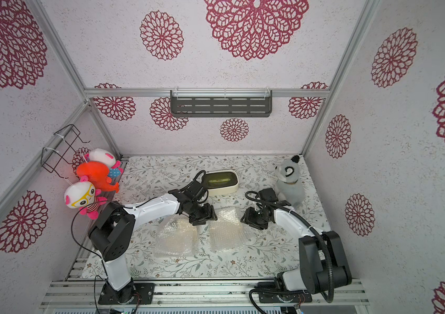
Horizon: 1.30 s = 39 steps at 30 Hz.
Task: Unpack dinner plates from bubble wrap
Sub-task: Adjust the bubble wrap at the center of the board.
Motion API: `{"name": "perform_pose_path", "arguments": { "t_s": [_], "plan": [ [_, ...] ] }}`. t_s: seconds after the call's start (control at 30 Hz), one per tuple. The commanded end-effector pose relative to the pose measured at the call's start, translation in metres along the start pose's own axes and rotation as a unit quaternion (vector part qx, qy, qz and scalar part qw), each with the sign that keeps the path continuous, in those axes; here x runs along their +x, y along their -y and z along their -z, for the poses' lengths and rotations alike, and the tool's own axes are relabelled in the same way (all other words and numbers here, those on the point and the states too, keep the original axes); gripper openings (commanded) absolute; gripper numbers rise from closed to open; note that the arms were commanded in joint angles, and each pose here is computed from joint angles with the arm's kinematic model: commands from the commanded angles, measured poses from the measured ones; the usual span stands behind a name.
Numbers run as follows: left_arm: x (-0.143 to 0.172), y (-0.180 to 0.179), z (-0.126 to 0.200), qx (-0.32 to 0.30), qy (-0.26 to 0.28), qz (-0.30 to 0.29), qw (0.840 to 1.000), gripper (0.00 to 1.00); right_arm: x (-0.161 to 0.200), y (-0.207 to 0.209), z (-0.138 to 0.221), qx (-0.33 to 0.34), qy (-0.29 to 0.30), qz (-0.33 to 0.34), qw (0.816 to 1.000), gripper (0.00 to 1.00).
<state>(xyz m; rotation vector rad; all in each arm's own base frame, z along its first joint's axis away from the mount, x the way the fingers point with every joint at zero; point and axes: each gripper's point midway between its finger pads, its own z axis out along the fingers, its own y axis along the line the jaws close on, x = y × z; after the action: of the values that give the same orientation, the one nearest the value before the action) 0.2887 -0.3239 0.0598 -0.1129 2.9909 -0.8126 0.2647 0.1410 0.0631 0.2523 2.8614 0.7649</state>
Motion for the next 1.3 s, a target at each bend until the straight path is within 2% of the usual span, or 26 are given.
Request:
{"name": "perform_pose_path", "arguments": {
  "t_s": [0.0,0.17,0.2,0.3,0.53,0.7,0.83,0.87,0.97,1.27],
  "plan": [
    [0.002,0.01,-0.008,0.007,-0.007,-0.017,1.0,0.62,0.005,0.003,-0.001,-0.005,-0.001,0.002,1.0,0.5],
    [0.0,0.022,-0.015,0.016,-0.015,-0.025,0.999,0.57,0.017,0.01,-0.002,-0.006,0.0,-0.01,1.0,0.48],
    [0.001,0.018,-0.027,0.008,-0.026,-0.024,0.999,0.57,0.02,0.011,-0.001,-0.007,0.002,-0.012,1.0,0.47],
    [0.0,0.028,-0.034,0.015,-0.032,-0.032,0.999,0.54,0.026,0.013,0.002,-0.012,0.007,-0.017,1.0,0.44],
    [-0.004,0.051,-0.042,0.026,-0.04,-0.056,0.997,0.53,0.038,0.019,0.017,0.003,0.016,-0.021,1.0,0.43],
    [0.003,0.04,-0.029,0.009,-0.036,-0.057,0.998,0.54,0.02,0.026,0.055,0.073,0.065,-0.008,0.995,0.54],
    [0.009,0.038,-0.013,0.008,-0.027,-0.059,0.998,0.54,-0.001,0.006,0.072,0.059,0.087,0.018,0.994,0.56],
    [0.009,0.044,-0.001,0.017,-0.017,-0.063,0.998,0.54,-0.005,0.0,0.072,0.05,0.086,0.023,0.995,0.56],
    [0.01,0.047,0.007,0.023,-0.012,-0.065,0.998,0.54,-0.016,-0.012,0.063,0.023,0.082,0.028,0.996,0.56],
    [0.017,0.042,0.005,0.025,-0.014,-0.06,0.998,0.54,-0.034,-0.011,0.031,0.0,0.061,0.026,0.998,0.55]
  ]
}}
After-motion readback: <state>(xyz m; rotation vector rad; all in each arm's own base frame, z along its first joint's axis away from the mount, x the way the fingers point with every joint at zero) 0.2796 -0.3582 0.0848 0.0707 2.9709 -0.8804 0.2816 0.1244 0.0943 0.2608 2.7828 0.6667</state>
